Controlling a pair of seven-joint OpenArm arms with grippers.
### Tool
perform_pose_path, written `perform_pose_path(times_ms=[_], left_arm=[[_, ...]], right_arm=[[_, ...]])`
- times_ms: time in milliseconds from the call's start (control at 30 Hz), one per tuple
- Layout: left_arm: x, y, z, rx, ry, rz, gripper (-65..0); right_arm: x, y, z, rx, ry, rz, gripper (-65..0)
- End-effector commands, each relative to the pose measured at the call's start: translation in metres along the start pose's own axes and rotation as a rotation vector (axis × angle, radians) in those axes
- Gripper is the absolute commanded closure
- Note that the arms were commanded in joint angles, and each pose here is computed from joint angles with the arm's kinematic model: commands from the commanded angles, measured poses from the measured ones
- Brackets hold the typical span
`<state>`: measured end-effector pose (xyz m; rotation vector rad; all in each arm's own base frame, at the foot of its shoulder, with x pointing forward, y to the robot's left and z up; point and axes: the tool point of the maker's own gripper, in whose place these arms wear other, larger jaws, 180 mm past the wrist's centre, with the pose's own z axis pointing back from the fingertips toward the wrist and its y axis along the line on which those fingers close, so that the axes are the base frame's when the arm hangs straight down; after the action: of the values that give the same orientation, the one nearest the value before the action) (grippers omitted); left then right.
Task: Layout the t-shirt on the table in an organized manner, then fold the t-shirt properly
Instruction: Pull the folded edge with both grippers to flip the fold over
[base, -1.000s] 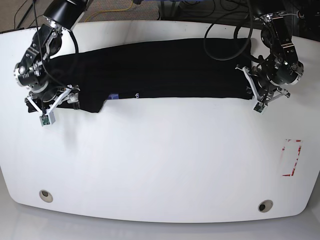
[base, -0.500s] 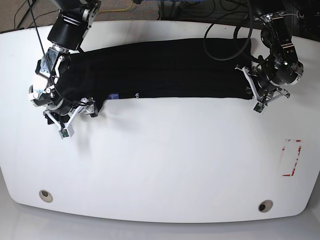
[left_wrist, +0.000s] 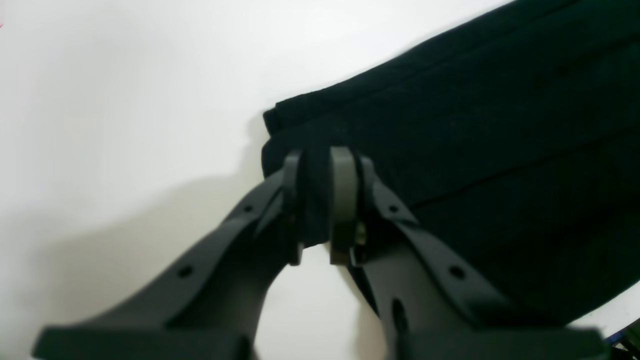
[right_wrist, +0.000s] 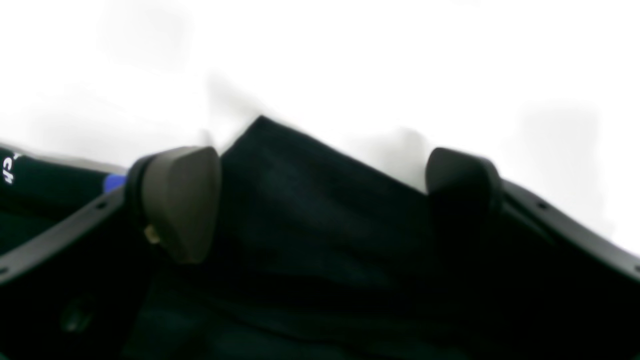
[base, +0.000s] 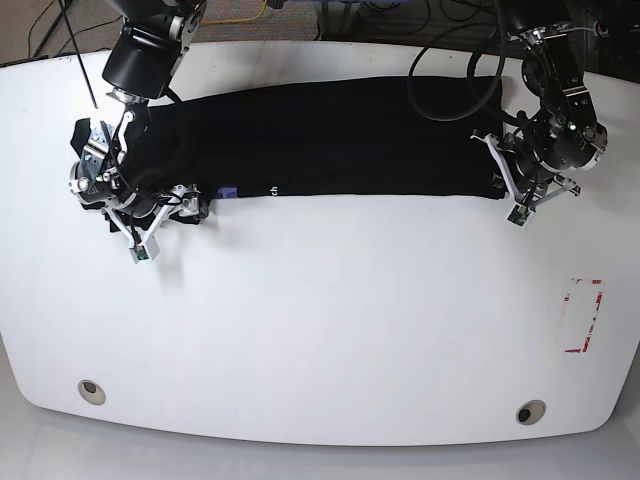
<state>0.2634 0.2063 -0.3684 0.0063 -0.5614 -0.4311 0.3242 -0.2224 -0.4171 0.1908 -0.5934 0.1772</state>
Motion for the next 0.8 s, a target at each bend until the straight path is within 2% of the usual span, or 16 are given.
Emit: perform_pose_path(times_ms=[0,100,167,333,367,433,567,633,767], left_arm=[[0.011,0.005,0.005,0.016,-0.039,-0.011,-6.9],[0.011,0.005,0.005,0.016,-0.039,-0.011,-6.9],[0.011,0.005,0.005,0.016,-0.039,-0.011,-6.9],[0.011,0.005,0.005,0.016,-0.039,-0.011,-6.9],[0.011,0.005,0.005,0.016,-0.039,-0.011,-6.9],[0.011,0.005,0.005,0.016,-0.039,-0.011,-6.9],[0.012,0.005,0.005,0.015,-0.039,-0.012,-6.9],[0.012,0.005,0.005,0.015,-0.039,-0.012,-6.9],[0.011,0.005,0.005,0.016,-0.038,-0.012,-6.9]], right_arm=[[0.013,0.002,0.003,0.001,-0.046,0.004,-62.6],[0.012,0.006,0.001,0.007,-0.048,0.002,-61.8],[0.012,0.007,0.001,0.009,-0.050,0.001,-58.3],[0.011,0.007,-0.001,0.012,-0.049,-0.003,-39.2],[0.011,0.008,-0.001,0.013,-0.050,-0.003,-32.5],[0.011,0.008,-0.001,0.015,-0.052,-0.004,-23.1],[0.013,0.008,0.000,0.016,-0.058,-0.004,-7.0],[0.016,0.008,0.002,0.012,-0.064,0.002,-2.5],[0.030,0.006,0.015,-0.017,-0.106,0.036,-2.1]])
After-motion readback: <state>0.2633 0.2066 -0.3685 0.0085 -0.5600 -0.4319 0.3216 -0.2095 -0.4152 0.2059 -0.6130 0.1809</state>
